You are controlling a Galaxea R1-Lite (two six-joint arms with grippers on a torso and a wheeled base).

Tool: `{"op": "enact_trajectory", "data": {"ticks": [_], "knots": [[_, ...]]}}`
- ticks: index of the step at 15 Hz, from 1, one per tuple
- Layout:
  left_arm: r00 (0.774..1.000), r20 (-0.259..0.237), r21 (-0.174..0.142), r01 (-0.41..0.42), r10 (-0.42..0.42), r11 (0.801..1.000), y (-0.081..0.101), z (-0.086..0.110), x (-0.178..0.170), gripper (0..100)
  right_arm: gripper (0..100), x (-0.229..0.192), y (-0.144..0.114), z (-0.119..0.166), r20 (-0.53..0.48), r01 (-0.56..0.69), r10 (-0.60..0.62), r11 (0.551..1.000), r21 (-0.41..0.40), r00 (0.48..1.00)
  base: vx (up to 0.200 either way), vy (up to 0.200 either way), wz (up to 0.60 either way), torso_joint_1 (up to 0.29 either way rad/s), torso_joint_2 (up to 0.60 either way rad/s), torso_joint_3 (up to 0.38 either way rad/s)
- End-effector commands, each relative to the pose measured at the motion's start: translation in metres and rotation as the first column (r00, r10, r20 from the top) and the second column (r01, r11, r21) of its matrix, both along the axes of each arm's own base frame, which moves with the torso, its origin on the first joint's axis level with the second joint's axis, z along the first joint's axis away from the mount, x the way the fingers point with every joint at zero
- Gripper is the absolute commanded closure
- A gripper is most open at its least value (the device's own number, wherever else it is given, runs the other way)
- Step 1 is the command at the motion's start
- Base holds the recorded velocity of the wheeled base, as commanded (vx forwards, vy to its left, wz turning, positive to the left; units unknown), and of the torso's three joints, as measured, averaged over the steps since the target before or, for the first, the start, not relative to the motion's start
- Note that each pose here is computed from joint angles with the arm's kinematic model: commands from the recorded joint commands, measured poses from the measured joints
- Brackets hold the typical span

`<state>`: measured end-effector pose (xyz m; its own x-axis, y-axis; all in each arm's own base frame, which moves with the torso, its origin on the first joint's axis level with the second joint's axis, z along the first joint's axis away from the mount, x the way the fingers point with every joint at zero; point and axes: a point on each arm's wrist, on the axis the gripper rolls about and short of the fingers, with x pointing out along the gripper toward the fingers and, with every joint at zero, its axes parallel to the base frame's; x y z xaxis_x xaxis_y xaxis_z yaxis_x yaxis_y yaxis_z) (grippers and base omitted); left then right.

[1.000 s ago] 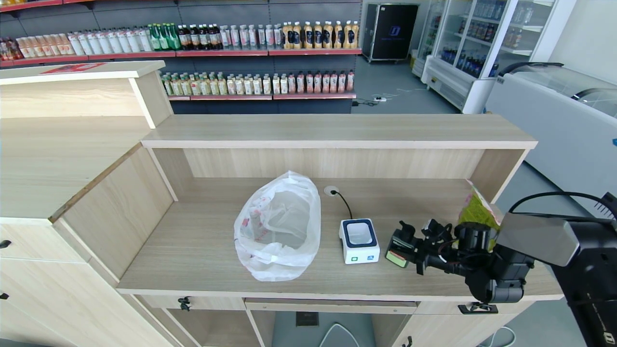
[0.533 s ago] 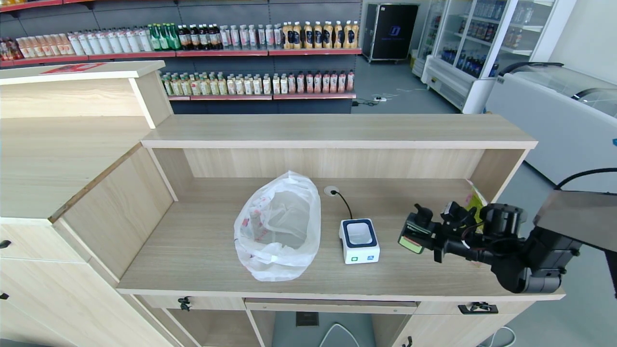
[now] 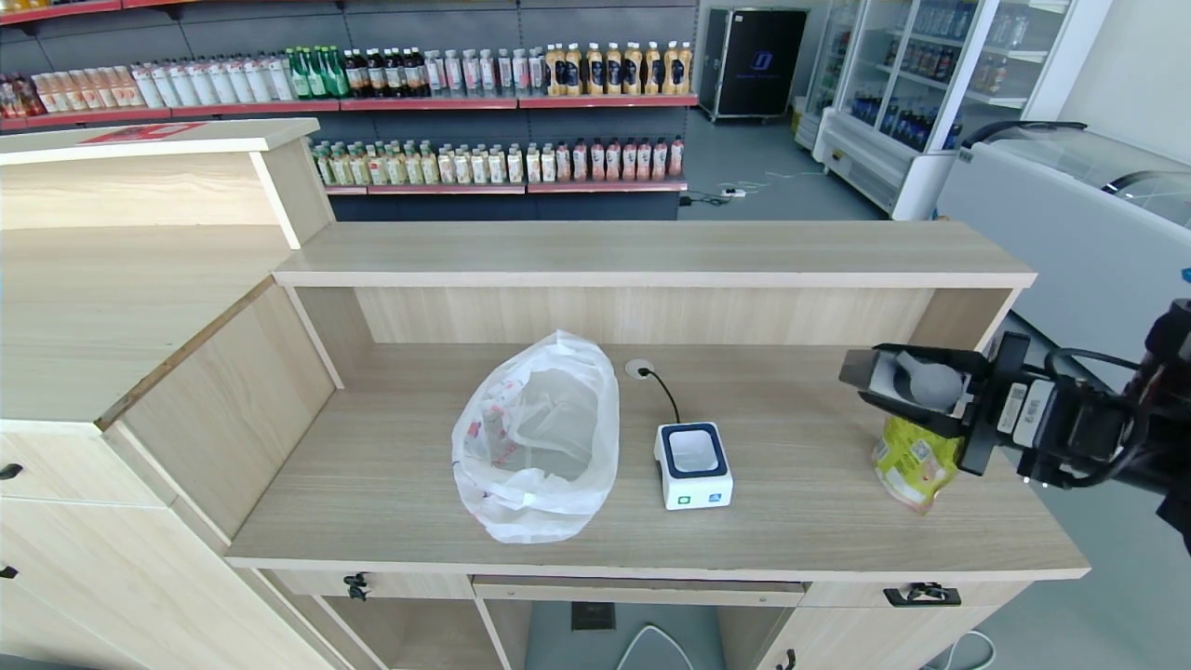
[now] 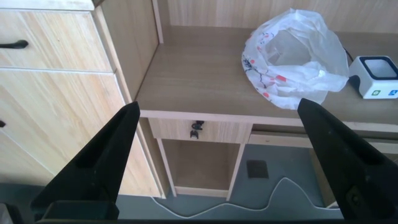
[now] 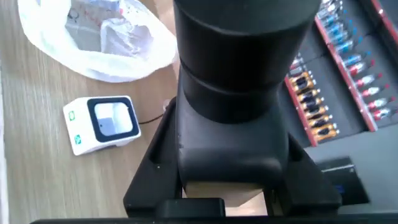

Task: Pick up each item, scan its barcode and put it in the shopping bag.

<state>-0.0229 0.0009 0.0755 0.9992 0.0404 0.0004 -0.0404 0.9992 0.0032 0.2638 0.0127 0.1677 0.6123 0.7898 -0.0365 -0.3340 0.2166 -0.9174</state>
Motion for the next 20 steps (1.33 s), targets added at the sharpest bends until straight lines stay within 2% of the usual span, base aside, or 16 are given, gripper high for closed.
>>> {"op": "enact_trajectory", "data": {"ticks": [1, 3, 4, 5, 7, 9, 12, 13, 16, 20], "knots": [[1.000, 0.000, 0.000, -0.001, 0.001, 1.000, 0.000, 0.000, 0.000, 0, 100, -0.043, 0.010, 0.032, 0.193, -0.127, 0.147, 0.986, -0.110, 0.970, 0.000, 0.000, 0.00, 0.000, 0.00, 0.000], [1.000, 0.000, 0.000, -0.001, 0.001, 1.000, 0.000, 0.000, 0.000, 0, 100, -0.059, 0.016, 0.044, 0.340, -0.141, 0.204, 0.969, -0.203, 0.918, 0.000, 0.000, 0.00, 0.000, 0.00, 0.000], [1.000, 0.000, 0.000, -0.001, 0.001, 1.000, 0.000, 0.000, 0.000, 0, 100, -0.076, 0.017, 0.058, 0.492, -0.108, 0.239, 0.954, -0.280, 0.837, 0.000, 0.000, 0.00, 0.000, 0.00, 0.000], [1.000, 0.000, 0.000, -0.001, 0.001, 1.000, 0.000, 0.000, 0.000, 0, 100, -0.087, 0.019, 0.064, 0.560, -0.096, 0.262, 0.947, -0.308, 0.786, 0.000, 0.000, 0.00, 0.000, 0.00, 0.000], [1.000, 0.000, 0.000, -0.001, 0.001, 1.000, 0.000, 0.000, 0.000, 0, 100, -0.114, 0.029, 0.074, 0.701, -0.080, 0.314, 0.935, -0.345, 0.640, 0.000, 0.000, 0.00, 0.000, 0.00, 0.000], [1.000, 0.000, 0.000, -0.001, 0.001, 1.000, 0.000, 0.000, 0.000, 0, 100, -0.138, 0.036, 0.062, 0.748, -0.093, 0.345, 0.929, -0.358, 0.568, 0.000, 0.000, 0.00, 0.000, 0.00, 0.000], [1.000, 0.000, 0.000, -0.001, 0.001, 1.000, 0.000, 0.000, 0.000, 0, 100, -0.164, 0.056, 0.055, 0.837, -0.142, 0.443, 0.896, -0.420, 0.322, 0.000, 0.000, 0.00, 0.000, 0.00, 0.000], [1.000, 0.000, 0.000, -0.001, 0.001, 1.000, 0.000, 0.000, 0.000, 0, 100, -0.164, 0.061, 0.054, 0.846, -0.145, 0.459, 0.888, -0.436, 0.273, 0.000, 0.000, 0.00, 0.000, 0.00, 0.000], [1.000, 0.000, 0.000, -0.001, 0.001, 1.000, 0.000, 0.000, 0.000, 0, 100, -0.161, 0.070, 0.054, 0.859, -0.136, 0.478, 0.878, -0.460, 0.185, 0.000, 0.000, 0.00, 0.000, 0.00, 0.000], [1.000, 0.000, 0.000, -0.001, 0.001, 1.000, 0.000, 0.000, 0.000, 0, 100, -0.167, 0.070, 0.058, 0.872, -0.140, 0.469, 0.881, -0.451, 0.143, 0.000, 0.000, 0.00, 0.000, 0.00, 0.000]]}}
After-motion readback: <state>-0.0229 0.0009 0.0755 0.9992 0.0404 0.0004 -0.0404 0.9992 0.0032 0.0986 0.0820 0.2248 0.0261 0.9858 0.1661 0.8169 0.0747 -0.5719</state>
